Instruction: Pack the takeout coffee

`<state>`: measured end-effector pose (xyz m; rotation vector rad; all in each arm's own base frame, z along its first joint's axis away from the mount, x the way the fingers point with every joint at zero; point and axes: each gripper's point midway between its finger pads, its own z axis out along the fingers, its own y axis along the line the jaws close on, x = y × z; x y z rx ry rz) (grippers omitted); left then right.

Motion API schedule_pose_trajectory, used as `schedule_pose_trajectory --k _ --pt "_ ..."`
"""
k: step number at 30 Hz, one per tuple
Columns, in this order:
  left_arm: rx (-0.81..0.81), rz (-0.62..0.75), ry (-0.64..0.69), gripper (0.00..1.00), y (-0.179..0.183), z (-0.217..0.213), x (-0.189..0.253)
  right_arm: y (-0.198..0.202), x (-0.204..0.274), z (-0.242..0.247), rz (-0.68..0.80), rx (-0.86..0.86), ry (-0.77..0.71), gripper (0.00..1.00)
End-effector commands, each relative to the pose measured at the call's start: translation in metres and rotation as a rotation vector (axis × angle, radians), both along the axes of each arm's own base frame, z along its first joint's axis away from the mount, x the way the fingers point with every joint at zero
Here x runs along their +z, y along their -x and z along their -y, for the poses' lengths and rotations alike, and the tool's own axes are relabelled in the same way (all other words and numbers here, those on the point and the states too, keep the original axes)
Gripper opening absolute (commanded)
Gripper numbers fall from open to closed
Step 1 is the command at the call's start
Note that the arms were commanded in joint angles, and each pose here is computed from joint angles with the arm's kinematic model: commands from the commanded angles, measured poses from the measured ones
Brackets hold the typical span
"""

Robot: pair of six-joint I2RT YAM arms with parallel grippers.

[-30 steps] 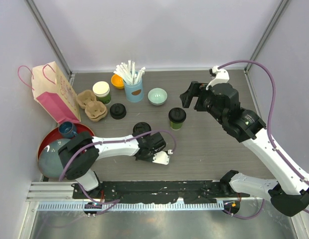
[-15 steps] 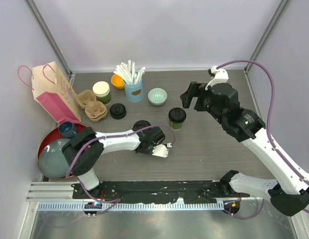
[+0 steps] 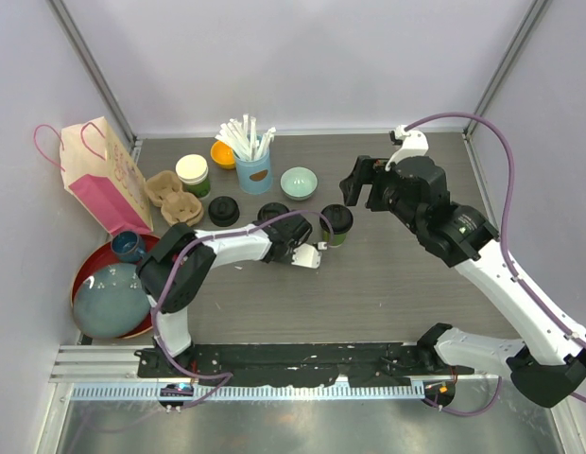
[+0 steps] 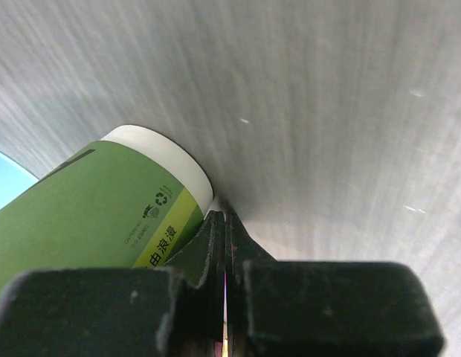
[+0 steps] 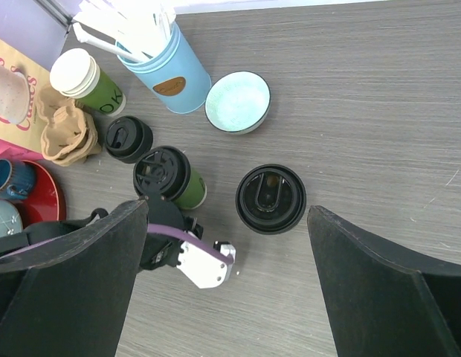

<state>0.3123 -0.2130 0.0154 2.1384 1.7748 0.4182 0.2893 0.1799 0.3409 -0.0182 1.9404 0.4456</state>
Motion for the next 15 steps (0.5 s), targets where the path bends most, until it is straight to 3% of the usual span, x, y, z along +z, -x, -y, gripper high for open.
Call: schedule_pose_trajectory --k 1,7,15 --pt "-0.018 -0.043 0.034 0.0 -0.016 0.011 -0.022 -0.005 0.016 0.004 0.049 -0.021 -0.001 0.94" --pt "0.006 -0.022 0.055 0.0 -0.039 0.014 -0.019 -0.008 0.009 0.01 0.039 -0.049 0.033 1.0" --pt "-0.023 -0.073 0.111 0.01 -0.008 0.016 0.003 -0.01 -0.002 0.014 0.007 -0.063 0.06 1.0"
